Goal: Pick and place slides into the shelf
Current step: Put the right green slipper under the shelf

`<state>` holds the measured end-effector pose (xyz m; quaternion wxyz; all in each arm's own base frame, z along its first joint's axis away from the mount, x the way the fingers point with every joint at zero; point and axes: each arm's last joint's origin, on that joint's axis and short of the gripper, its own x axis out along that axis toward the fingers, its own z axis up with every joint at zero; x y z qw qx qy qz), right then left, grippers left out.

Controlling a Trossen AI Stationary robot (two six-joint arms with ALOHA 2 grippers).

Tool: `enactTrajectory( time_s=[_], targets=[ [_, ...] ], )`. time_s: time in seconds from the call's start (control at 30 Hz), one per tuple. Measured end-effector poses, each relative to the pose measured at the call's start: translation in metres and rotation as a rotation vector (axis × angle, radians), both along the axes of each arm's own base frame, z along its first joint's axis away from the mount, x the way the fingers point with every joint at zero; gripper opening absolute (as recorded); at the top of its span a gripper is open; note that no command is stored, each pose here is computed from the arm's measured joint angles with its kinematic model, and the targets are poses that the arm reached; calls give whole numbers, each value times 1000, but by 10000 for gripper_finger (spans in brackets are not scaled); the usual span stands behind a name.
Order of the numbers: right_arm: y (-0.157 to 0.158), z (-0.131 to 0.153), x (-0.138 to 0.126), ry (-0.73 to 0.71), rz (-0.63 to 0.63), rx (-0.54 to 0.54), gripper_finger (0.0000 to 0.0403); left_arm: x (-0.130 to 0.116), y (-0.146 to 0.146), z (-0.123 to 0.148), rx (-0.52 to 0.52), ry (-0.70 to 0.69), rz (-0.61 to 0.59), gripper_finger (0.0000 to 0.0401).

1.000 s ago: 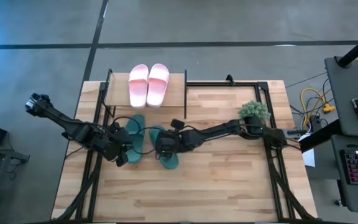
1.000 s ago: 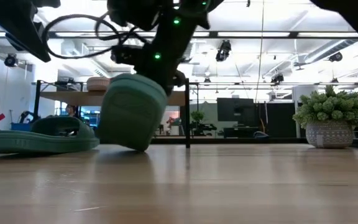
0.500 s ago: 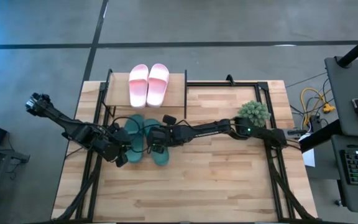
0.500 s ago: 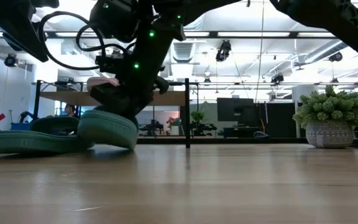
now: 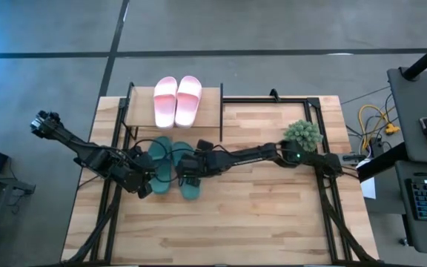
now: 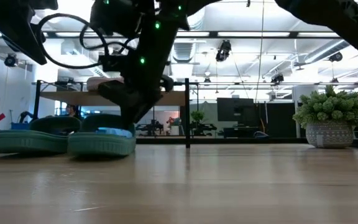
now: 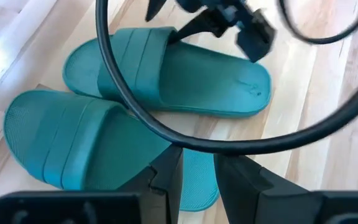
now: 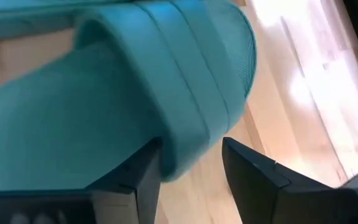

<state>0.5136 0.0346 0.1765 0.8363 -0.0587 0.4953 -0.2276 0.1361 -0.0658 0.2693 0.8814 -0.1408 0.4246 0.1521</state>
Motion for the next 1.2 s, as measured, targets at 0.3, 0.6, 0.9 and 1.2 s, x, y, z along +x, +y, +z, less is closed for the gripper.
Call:
enactTrajectory(
  time_s=[0.3, 0.6, 0.9, 1.2],
  targets=[
    [15, 36, -5, 8, 135, 284, 149, 0, 0, 0, 0, 0, 1, 76],
    [40, 31, -10, 52, 251, 627, 29, 0, -1, 0, -37, 5, 4, 76],
    [69, 8, -11, 29, 270, 670, 9, -16, -24, 1, -175, 8, -55, 76],
    [68, -8, -6, -47, 239, 680, 9, -29, -41, 1, -231, -66, 26, 76]
  ],
)
